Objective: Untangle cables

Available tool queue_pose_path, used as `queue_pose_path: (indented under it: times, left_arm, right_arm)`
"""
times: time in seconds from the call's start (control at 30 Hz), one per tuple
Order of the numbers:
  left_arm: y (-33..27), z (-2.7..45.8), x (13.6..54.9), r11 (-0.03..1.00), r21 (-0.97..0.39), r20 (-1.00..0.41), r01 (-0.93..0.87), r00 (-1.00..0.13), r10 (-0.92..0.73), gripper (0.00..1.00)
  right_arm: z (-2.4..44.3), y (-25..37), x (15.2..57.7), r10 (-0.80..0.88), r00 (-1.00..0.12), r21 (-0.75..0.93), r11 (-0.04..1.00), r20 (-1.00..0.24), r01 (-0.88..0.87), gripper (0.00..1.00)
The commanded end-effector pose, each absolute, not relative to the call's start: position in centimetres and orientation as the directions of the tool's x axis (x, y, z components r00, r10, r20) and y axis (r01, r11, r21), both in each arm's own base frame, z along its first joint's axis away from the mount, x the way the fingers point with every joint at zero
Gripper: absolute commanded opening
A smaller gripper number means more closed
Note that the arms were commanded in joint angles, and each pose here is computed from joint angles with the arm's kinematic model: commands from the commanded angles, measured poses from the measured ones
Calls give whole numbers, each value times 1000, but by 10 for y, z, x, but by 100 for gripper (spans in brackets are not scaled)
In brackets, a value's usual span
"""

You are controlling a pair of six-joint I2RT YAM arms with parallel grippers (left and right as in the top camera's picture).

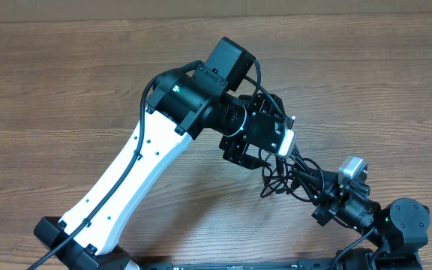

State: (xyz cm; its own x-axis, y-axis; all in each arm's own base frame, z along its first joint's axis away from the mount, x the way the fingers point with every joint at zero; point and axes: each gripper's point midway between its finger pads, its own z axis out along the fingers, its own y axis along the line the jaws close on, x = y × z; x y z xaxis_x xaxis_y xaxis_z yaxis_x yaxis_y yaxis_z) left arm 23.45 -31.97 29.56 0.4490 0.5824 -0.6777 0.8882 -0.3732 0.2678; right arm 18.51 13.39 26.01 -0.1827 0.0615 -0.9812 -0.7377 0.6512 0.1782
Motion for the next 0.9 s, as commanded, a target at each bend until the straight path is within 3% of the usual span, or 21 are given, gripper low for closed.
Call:
queue_pose_path:
  times: [0.0, 0.23, 0.37, 0.47, 0.63, 0.7, 0.77, 0.87]
  left_arm:
    - [-324, 310, 220, -412, 289, -712, 864, 482, 510, 86]
    - [-324, 307, 212, -430, 253, -724, 867, 465, 510, 84]
    - [-324, 303, 212, -433, 242, -719, 868, 460, 521, 76]
    - [-323, 301, 214, -430, 243, -710, 869, 462, 532, 61]
    - [-323, 301, 214, -430, 244, -710, 869, 462, 532, 24]
    - [-323, 301, 214, -429, 242, -709, 870, 461, 534, 13]
    - [-323, 301, 214, -429, 241, -708, 871, 460, 536, 5]
    - [-321, 299, 216, -412, 229, -702, 882, 443, 558, 4]
  right_arm:
    - [269, 136, 181, 52, -139, 140, 637, -989, -758, 4]
    - [273, 139, 178, 52, -120, 127, 616, -991, -777, 4]
    - [276, 141, 175, 51, -109, 118, 599, -993, -792, 4]
    - [276, 141, 175, 51, -108, 117, 599, -993, -792, 4]
    - [276, 141, 175, 51, -109, 118, 600, -993, -792, 4]
    - [276, 141, 175, 51, -109, 118, 600, -993, -792, 4]
    - [275, 141, 175, 51, -109, 118, 600, -993, -791, 4]
    - [275, 141, 175, 51, -112, 120, 601, -992, -790, 4]
